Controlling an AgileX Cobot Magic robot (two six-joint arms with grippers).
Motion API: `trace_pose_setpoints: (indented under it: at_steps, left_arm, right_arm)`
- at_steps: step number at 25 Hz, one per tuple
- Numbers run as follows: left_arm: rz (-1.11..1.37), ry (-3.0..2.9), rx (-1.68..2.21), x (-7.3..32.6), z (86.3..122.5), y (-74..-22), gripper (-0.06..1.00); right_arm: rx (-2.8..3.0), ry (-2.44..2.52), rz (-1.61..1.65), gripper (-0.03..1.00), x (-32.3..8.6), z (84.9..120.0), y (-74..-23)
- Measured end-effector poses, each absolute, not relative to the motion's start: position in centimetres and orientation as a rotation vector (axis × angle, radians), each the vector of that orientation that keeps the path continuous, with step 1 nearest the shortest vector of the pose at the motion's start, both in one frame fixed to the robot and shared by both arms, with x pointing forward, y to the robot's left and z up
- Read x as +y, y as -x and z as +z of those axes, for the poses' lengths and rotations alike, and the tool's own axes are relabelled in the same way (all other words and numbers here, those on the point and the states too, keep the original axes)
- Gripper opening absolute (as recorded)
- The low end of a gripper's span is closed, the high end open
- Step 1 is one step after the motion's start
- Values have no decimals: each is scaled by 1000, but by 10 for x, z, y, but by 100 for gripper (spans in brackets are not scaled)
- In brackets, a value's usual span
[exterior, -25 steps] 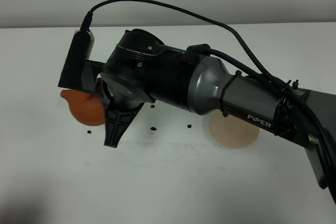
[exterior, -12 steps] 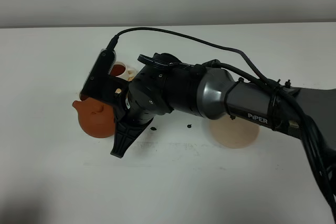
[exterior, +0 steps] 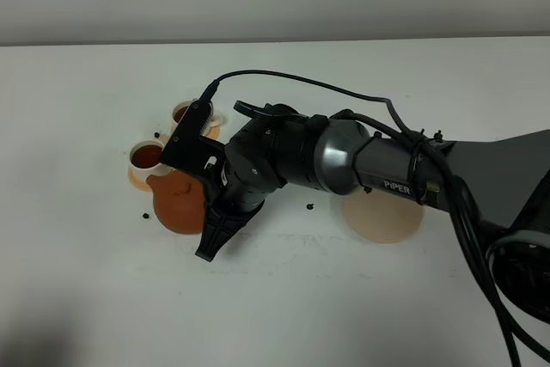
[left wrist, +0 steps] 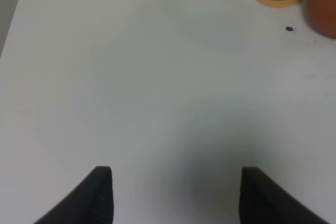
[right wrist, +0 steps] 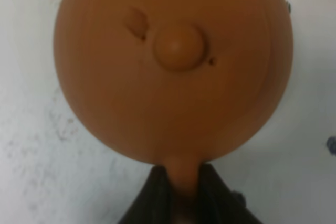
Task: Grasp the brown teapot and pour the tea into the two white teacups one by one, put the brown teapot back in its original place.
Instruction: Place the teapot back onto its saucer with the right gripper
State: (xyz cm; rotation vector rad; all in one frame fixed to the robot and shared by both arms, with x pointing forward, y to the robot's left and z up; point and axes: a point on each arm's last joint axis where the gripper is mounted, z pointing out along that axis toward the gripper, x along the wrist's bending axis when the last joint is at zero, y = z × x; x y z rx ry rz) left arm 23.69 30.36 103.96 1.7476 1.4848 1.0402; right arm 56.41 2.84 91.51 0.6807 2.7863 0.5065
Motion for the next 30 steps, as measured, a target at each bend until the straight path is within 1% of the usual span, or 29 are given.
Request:
trace_pose_setpoints:
  at_steps: [2,6,7,11,18,22,26,30]
  left_arm:
    - [1040,-1748,1485,304,1040,-237,50]
    - [1040,-1748,1485,304,1040,-237,50]
    - [1040,-1748,1485,304,1040,-237,50]
    - [1040,-1747,1485,304,1040,-237,50]
    - [1040,-1747,1485,304,1040,-237,50]
    - [1040,-1747,1485,304,1040,-237,50]
    - [1040,-1747,1485,304,1040,-237,50]
    - [1040,-1747,1485,304,1040,-237,50]
  right_arm:
    - [2797,-695,490,9,25,924,-562]
    - [2775,-733,544,9,16,962,-559]
    - [2752,-741,573,9,11,975,-559]
    - [2661,-849,672,9,-22,996,-556]
    - [2433,-1232,736,9,-118,999,-546]
    - [2274,-1463,755,9,-167,998,-531]
    - [2169,-1651,770,9,-194,990,-511]
    - [2142,-1789,762,9,-201,973,-496]
